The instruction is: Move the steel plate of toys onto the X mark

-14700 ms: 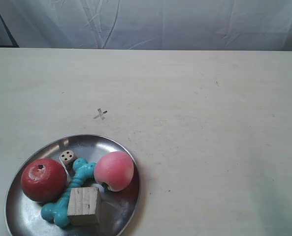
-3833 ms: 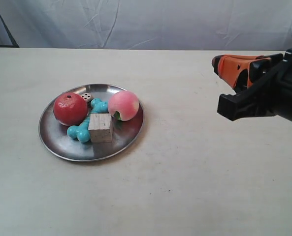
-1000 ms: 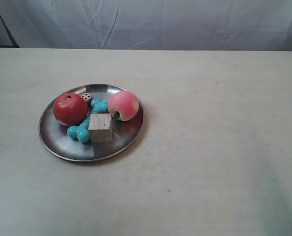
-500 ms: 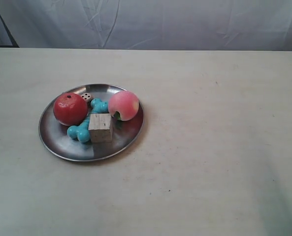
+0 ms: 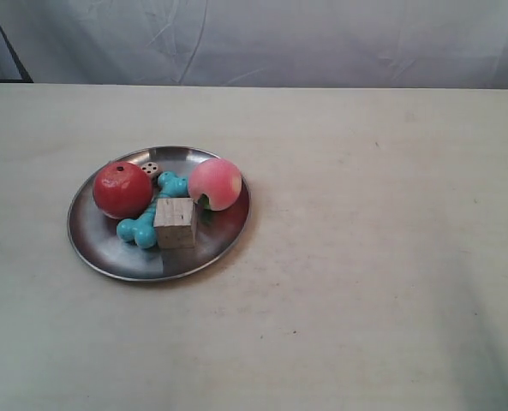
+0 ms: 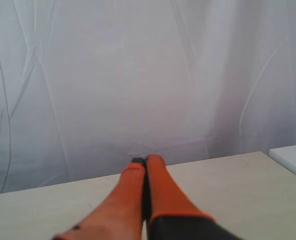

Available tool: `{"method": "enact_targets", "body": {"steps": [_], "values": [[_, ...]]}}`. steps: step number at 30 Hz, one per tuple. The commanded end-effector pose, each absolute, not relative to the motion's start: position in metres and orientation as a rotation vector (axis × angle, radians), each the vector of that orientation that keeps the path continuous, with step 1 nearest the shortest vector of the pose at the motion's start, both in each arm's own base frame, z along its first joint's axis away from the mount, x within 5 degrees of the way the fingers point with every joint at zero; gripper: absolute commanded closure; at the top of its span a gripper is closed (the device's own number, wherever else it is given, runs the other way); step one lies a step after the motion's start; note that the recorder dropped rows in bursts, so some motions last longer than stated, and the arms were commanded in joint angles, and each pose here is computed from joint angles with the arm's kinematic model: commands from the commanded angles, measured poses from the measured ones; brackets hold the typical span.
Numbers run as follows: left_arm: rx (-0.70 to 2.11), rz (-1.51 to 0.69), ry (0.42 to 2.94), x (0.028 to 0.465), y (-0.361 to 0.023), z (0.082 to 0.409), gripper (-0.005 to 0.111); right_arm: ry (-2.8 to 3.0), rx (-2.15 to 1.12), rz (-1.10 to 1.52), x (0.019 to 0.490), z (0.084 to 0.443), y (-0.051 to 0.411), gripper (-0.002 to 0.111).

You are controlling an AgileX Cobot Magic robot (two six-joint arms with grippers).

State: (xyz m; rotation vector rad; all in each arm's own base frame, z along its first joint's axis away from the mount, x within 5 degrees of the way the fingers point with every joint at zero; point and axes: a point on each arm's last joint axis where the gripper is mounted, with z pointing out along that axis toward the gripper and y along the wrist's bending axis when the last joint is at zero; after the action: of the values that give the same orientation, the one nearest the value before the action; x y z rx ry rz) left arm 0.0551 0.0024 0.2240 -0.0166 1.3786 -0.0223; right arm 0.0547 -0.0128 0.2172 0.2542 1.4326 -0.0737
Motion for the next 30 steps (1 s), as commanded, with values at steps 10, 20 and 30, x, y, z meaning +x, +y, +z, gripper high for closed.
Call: {"method": "enact_targets", "body": {"steps": [10,20,30], "values": [[-0.014,-0.019,1.376,0.0549,0.0024,0.2229,0.107,1.431,0.256,-0.078,0.0544,0.216,-0.0129,0.108],[0.023,-0.063,1.377,0.0549,-0.0005,0.2229,0.107,1.431,0.256,-0.078,0.0544,0.216,-0.0129,0.108],[0.023,-0.063,1.377,0.0549,-0.0005,0.2229,0.107,1.429,0.256,-0.079,0.0543,0.2162,-0.013,0.108]]}}
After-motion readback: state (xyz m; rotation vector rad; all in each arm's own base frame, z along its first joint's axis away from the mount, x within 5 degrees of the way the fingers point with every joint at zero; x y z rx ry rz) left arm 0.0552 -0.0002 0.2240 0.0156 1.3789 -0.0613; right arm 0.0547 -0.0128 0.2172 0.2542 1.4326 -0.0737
